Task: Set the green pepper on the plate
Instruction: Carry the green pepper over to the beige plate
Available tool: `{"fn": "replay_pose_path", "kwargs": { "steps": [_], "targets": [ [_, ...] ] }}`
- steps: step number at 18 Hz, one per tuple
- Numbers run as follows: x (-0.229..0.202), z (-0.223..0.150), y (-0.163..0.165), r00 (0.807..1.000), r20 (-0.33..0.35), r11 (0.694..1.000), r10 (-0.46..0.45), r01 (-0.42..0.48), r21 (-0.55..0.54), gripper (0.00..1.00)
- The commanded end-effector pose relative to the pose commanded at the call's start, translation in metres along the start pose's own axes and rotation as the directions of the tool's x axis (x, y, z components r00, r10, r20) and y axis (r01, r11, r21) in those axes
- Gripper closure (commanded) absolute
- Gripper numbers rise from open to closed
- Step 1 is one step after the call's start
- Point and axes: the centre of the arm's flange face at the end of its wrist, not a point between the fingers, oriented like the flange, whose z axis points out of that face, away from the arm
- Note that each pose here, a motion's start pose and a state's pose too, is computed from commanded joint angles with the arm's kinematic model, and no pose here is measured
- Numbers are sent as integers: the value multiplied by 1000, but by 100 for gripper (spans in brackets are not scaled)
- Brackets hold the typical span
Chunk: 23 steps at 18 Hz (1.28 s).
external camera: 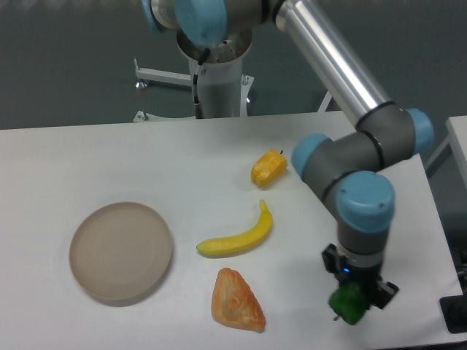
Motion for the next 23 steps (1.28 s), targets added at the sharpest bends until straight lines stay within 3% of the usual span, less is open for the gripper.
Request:
{"fn": "replay_pose_path", "kwargs": {
  "steps": [7, 13, 18, 21, 23],
  "targets": [
    [101, -55, -52, 995, -48, 996, -89, 90, 25, 60],
    [195, -80, -91, 980, -97, 984, -174, 178, 29, 60],
    [252, -83, -113, 981, -132, 989, -142, 147, 27, 59],
    [266, -74, -122, 961, -182, 976, -207, 216, 31, 59],
    [278, -64, -134, 956, -179, 970, -231, 242, 39, 59]
  ]
}}
